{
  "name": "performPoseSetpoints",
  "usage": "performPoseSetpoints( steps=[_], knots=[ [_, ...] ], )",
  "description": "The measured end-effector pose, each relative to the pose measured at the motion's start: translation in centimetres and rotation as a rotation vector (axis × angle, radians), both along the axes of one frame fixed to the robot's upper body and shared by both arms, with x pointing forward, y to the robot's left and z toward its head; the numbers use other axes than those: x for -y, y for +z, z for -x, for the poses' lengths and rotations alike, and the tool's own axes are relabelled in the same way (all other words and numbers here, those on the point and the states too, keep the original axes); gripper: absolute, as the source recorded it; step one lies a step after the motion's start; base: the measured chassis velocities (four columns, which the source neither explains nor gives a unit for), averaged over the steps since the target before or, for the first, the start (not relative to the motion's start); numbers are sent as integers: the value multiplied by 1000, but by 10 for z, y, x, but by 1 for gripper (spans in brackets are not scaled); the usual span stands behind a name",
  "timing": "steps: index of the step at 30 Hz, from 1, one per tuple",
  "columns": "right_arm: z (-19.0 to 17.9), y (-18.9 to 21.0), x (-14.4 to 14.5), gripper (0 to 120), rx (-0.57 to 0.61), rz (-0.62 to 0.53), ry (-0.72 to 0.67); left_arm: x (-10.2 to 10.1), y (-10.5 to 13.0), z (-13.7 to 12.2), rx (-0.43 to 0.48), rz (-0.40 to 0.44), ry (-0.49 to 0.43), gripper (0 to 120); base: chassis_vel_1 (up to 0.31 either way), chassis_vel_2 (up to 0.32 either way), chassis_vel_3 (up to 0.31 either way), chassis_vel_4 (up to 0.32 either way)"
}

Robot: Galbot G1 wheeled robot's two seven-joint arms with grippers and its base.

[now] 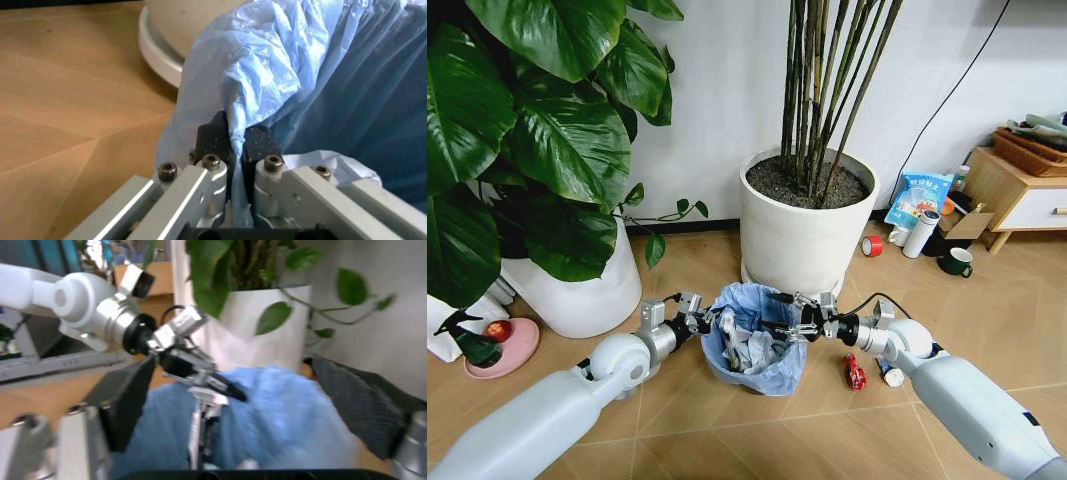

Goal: Pick up the trash bin and place the garbage on the floor into it.

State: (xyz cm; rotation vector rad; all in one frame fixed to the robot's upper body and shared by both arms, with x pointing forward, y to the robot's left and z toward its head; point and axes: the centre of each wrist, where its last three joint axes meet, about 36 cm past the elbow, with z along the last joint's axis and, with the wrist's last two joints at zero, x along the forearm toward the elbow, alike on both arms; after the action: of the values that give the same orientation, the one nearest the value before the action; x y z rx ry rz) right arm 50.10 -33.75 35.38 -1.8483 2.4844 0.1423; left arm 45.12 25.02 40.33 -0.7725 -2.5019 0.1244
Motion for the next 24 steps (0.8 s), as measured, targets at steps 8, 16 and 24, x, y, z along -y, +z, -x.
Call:
performPoseSetpoints(
  steps=[8, 16, 24],
  knots=[
    [25, -7, 59, 100, -8, 80, -333, -18, 4, 7, 13, -1, 49, 0, 0, 0, 0, 0],
    [73, -51, 74, 100, -94, 192, -721, -35, 11, 22, 28, 2, 90, 0, 0, 0, 0, 0],
    [103, -106, 75, 100, -211, 283, -820, -46, 17, 33, 37, -17, 98, 0, 0, 0, 0, 0]
  ],
)
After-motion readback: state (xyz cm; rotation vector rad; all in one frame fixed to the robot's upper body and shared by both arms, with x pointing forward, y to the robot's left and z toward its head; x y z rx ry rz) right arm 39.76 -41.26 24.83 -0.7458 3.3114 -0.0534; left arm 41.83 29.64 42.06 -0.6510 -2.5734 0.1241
